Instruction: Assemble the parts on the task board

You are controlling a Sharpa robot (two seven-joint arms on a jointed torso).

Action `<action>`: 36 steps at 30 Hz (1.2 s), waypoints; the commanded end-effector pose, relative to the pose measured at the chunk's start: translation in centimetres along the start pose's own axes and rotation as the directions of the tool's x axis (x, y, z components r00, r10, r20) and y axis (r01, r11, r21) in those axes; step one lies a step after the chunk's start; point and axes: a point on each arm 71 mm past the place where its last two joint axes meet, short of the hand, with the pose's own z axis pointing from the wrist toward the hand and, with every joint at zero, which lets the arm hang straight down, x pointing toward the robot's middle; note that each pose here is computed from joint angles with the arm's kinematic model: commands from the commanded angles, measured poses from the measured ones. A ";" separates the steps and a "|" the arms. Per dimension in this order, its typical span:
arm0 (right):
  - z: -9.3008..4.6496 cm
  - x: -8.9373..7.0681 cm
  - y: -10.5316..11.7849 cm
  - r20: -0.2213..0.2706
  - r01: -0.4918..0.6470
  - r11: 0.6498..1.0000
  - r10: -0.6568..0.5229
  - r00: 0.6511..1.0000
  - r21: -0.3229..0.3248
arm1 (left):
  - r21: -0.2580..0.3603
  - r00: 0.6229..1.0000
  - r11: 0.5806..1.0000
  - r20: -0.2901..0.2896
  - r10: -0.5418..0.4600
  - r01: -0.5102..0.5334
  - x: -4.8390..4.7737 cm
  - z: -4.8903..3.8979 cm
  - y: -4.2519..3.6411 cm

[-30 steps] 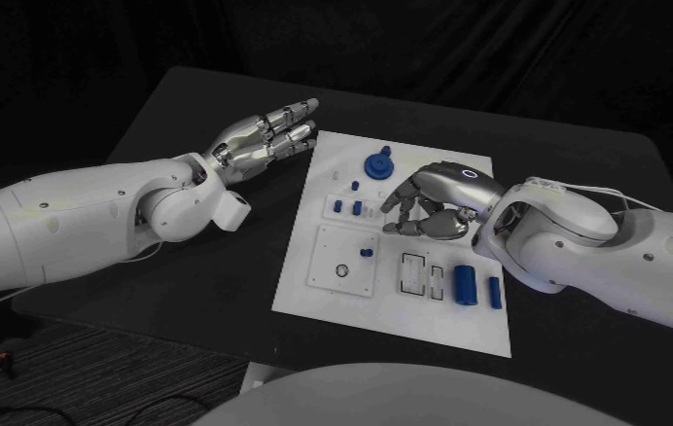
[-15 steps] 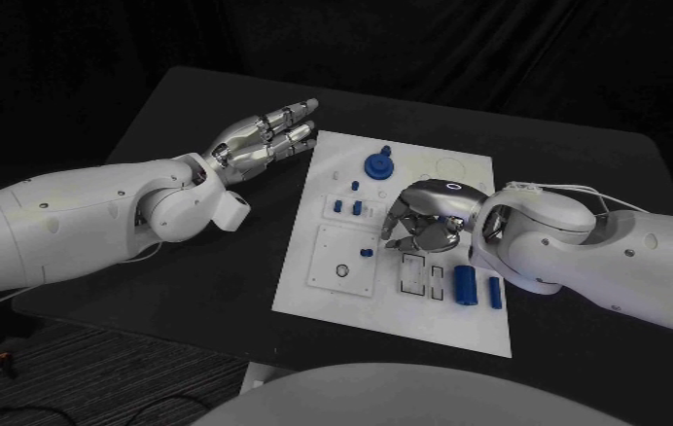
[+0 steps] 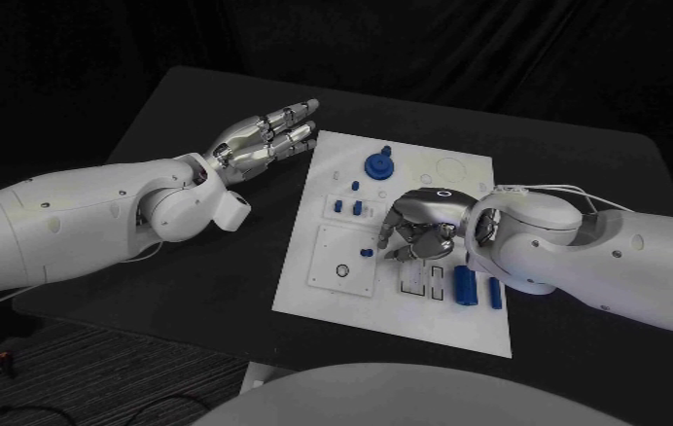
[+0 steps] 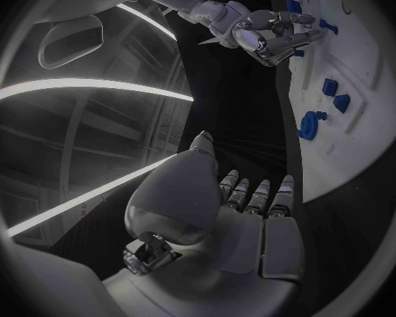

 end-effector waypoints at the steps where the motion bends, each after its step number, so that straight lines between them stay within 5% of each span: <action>1: 0.2 0.3 0.0 -0.027 0.019 1.000 -0.018 0.999 0.011 | 0.012 1.000 1.000 -0.011 -0.014 0.014 0.19 0.08 -0.02; 36: 1.2 0.4 1.2 -0.009 0.019 0.999 -0.020 1.000 -0.036 | 0.007 1.000 1.000 -0.013 -0.017 0.017 0.18 0.17 0.29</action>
